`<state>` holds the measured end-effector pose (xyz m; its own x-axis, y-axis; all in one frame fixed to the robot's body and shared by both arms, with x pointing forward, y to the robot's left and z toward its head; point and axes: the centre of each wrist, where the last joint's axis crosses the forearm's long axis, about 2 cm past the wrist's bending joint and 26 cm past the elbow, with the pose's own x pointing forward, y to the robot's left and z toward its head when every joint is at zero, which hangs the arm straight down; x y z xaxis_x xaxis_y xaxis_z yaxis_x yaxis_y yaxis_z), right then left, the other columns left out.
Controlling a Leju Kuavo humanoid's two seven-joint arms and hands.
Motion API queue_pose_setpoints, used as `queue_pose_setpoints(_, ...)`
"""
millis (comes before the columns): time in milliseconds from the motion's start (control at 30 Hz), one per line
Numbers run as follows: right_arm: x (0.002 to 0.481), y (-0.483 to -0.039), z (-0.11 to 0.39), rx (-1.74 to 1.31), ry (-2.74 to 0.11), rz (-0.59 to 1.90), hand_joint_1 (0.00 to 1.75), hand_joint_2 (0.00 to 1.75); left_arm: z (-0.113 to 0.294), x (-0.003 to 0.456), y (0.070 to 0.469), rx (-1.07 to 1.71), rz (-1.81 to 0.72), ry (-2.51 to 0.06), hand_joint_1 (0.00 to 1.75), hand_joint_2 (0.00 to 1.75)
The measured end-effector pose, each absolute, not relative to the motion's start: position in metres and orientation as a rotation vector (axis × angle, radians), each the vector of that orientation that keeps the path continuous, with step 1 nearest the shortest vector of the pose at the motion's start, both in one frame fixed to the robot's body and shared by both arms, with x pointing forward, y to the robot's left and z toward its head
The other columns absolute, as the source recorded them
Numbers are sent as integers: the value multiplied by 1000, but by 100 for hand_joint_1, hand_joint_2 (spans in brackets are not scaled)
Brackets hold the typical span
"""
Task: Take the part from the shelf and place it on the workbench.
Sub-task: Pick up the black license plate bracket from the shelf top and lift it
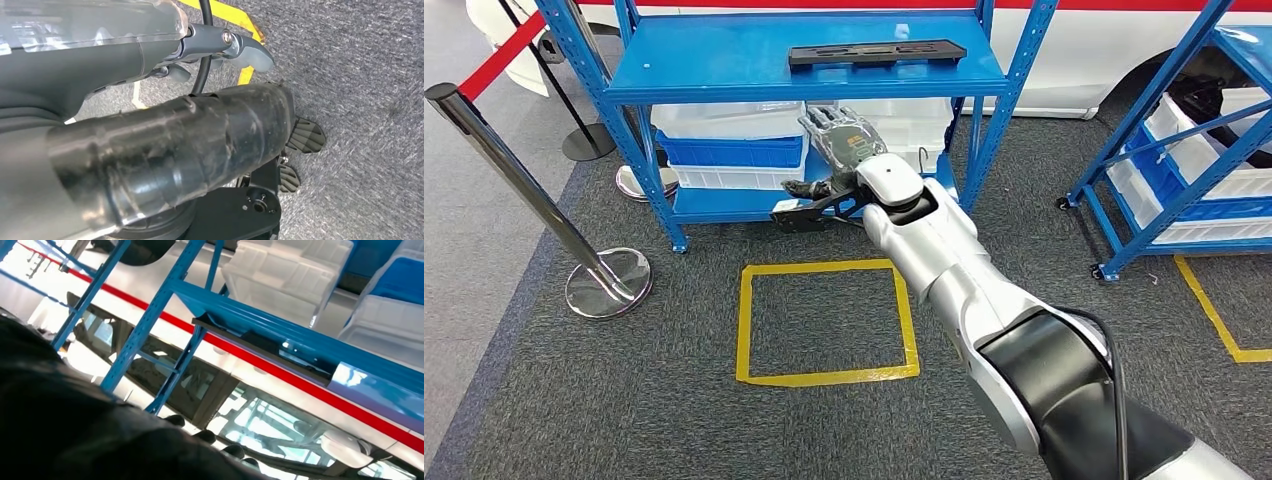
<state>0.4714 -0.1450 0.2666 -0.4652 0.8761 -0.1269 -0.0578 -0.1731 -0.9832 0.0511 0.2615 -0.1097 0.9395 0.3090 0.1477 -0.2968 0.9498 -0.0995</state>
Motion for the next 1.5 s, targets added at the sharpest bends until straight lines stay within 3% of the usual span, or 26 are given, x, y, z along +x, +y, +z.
queue_pose_setpoints(200,468,-131,268,-926,-1414,1715,0,0,-110,51,265,-86,329,-178,0,0)
queue_pose_setpoints(333,460,-104,271,-891,-1407,1743,0,175,-110,53,271,-96,356,-173,0,0)
queue_pose_setpoints(500,455,-88,275,-896,-1411,1759,0,175,-110,52,275,-111,378,-166,0,0)
queue_pose_setpoints(633,453,-84,275,-890,-1409,1767,0,0,-110,52,276,-105,385,-165,0,0)
queue_pose_setpoints(1333,452,-82,274,-892,-1408,1783,0,0,-111,51,282,-68,378,-157,0,0)
queue_pose_setpoints(1467,454,-88,270,-904,-1414,1764,0,175,-111,51,282,-54,354,-164,0,0)
queue_pose_setpoints(1500,455,-95,266,-914,-1415,1749,0,175,-110,51,280,-50,340,-167,0,0)
